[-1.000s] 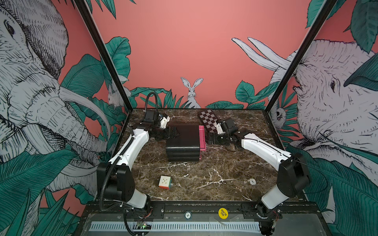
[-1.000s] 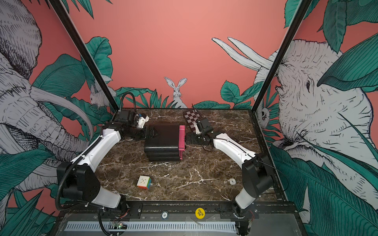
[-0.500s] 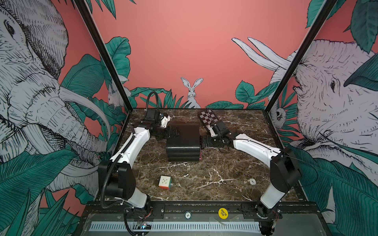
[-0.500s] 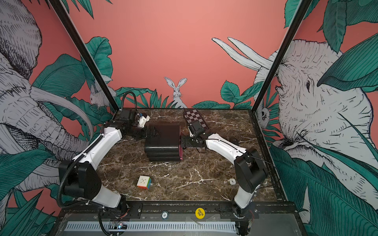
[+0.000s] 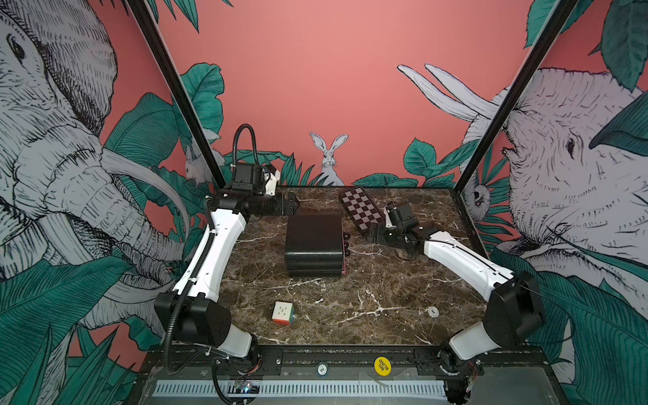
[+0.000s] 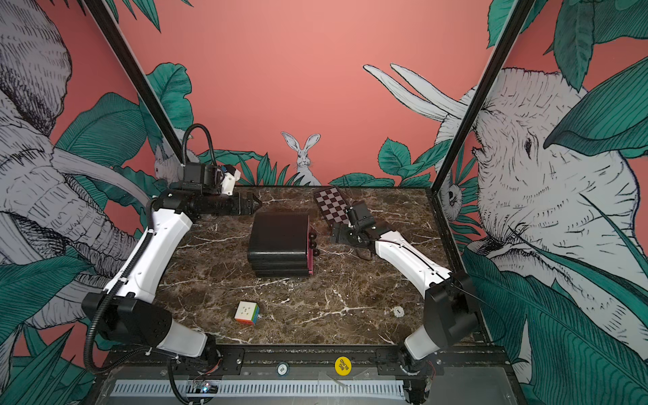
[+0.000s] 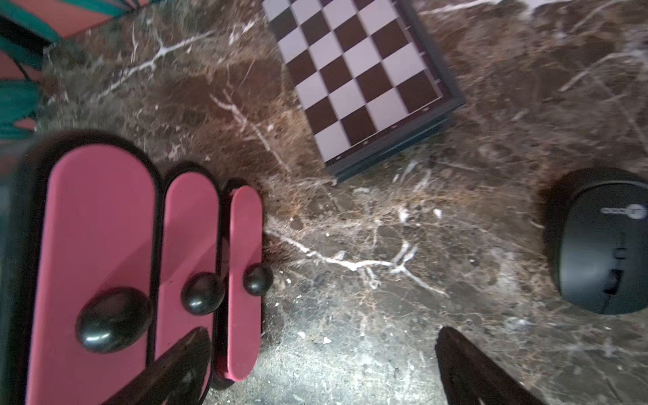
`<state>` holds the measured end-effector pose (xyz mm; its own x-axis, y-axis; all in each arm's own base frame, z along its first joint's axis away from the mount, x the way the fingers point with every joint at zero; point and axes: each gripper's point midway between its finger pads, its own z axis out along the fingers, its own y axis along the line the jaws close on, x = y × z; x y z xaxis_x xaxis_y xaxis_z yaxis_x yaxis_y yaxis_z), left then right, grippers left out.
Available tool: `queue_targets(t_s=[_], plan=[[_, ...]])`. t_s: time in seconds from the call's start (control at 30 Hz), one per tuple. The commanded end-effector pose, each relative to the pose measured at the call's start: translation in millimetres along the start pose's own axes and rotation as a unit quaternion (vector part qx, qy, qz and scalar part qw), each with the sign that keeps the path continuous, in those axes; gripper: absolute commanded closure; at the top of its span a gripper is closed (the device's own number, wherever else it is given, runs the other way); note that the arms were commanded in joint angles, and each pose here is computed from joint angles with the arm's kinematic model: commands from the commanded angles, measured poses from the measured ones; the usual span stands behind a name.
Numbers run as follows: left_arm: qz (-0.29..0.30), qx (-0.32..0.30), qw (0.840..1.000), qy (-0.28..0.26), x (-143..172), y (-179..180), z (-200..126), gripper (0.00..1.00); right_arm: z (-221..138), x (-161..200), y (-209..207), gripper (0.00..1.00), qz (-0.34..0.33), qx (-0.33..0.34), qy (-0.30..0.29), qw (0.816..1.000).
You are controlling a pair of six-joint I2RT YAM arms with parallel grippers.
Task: Take the mice out of the drawer
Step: Close the drawer of the storage box, then open the drawer in the storage box.
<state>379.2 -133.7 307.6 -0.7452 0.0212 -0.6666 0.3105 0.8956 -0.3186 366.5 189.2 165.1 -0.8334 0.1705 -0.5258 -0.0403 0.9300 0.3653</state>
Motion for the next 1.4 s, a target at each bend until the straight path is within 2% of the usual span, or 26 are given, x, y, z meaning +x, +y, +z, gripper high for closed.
queue_targets(t_s=[0.0,0.1,0.27,0.4,0.8,1.03,1.1,1.17,1.27,1.37], plan=[[0.036,0.019,0.999,0.022,10.0,-32.1,-5.4,0.01,-0.3,-7.4,8.5,0.01,0.02,-0.053,-0.003,0.998],[0.058,0.038,0.997,0.038,14.5,-57.5,6.1,0.01,4.3,-6.3,18.6,0.01,0.011,-0.08,0.01,0.997],[0.011,0.095,0.995,0.032,15.1,-80.4,32.6,0.01,17.1,8.4,46.4,0.01,-0.005,-0.135,0.034,0.99],[-0.019,0.11,0.993,0.045,21.8,-84.6,53.1,0.01,23.0,31.1,67.6,0.01,-0.032,-0.156,0.062,0.985],[-0.023,0.13,0.985,0.106,55.2,-96.4,83.7,0.01,34.1,60.0,94.1,0.01,-0.053,-0.184,0.088,0.978],[-0.027,0.12,0.985,0.122,69.1,-90.6,89.9,0.01,31.7,60.7,90.8,0.01,-0.065,-0.166,0.088,0.98],[-0.026,0.12,0.985,0.121,69.5,-90.4,89.4,0.01,29.9,61.5,78.5,0.01,-0.07,-0.14,0.086,0.984],[-0.028,0.121,0.984,0.125,71.3,-90.5,89.9,0.01,13.9,51.3,70.8,0.01,-0.068,-0.133,0.067,0.987],[-0.028,0.121,0.984,0.129,73.2,-90.0,91.1,0.01,4.9,43.5,58.5,0.02,-0.038,-0.144,0.057,0.987],[-0.026,0.12,0.984,0.131,74.6,-89.5,90.9,0.01,0.8,29.3,47.6,0.01,0.01,-0.184,0.036,0.982]])
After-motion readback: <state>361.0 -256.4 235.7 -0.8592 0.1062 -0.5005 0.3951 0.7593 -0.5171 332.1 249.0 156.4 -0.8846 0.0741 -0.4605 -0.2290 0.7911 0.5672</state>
